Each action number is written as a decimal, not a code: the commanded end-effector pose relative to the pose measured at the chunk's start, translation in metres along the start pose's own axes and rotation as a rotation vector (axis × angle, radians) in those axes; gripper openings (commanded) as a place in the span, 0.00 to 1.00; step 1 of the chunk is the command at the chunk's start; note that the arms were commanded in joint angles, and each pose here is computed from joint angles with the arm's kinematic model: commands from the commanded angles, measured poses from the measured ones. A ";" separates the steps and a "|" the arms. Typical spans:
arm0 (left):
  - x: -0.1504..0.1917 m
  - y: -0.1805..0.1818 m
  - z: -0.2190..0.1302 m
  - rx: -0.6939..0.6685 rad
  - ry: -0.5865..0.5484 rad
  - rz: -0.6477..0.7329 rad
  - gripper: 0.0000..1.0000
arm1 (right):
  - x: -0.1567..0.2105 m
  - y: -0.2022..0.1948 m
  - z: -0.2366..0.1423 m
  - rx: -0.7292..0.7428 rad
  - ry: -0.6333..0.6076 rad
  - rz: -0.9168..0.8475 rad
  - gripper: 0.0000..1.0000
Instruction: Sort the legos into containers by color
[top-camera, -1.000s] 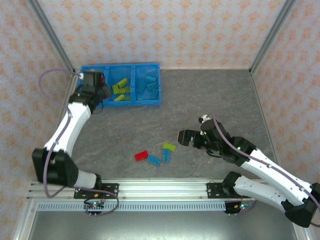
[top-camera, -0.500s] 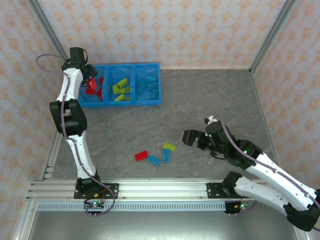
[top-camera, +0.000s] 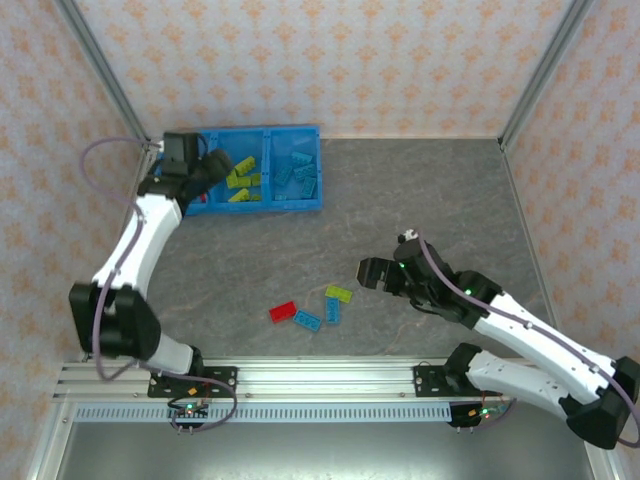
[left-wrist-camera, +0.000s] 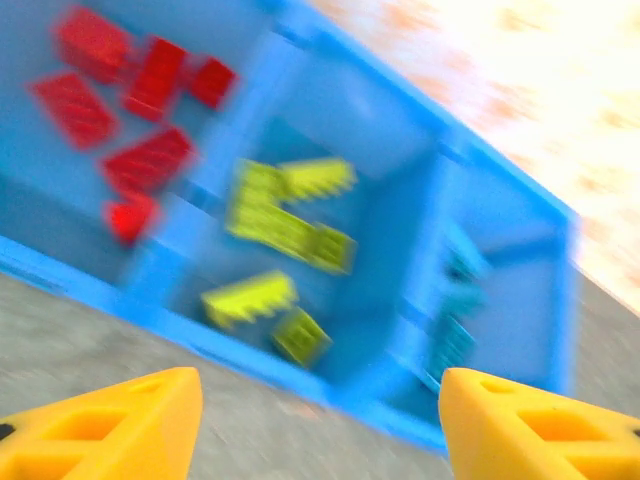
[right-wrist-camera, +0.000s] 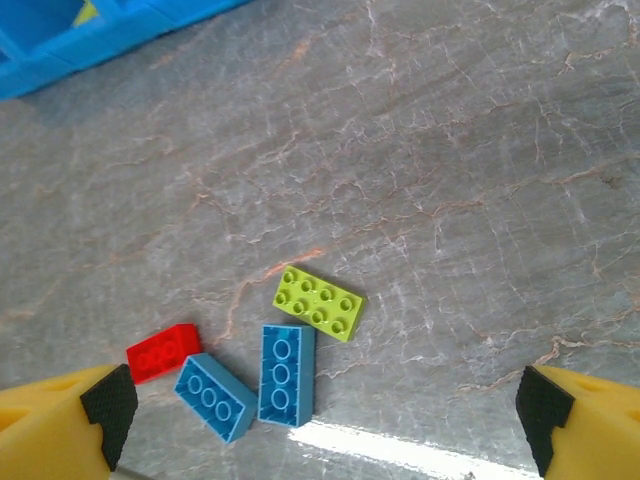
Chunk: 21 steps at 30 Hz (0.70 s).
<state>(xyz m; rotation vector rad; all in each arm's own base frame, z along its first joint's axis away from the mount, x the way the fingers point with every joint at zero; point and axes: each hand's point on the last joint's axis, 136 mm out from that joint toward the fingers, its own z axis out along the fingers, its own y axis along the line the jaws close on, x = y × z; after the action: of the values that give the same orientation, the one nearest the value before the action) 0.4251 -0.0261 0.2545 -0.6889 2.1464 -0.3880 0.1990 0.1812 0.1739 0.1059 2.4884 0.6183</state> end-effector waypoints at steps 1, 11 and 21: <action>0.031 -0.040 -0.036 0.117 -0.030 0.141 0.64 | -0.005 0.004 0.015 0.029 -0.004 -0.042 0.99; 0.171 -0.072 -0.133 0.341 0.347 0.864 0.72 | 0.024 0.024 0.096 0.094 0.209 -0.012 0.98; 0.193 -0.047 -0.145 0.407 0.354 1.084 0.91 | 0.051 0.006 0.149 0.410 0.274 0.125 0.99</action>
<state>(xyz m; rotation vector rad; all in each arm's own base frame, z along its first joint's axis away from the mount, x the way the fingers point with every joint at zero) 0.2392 -0.1767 0.2494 0.6955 2.3361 -0.3502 0.2390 0.2648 0.0488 0.2396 2.8606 0.2851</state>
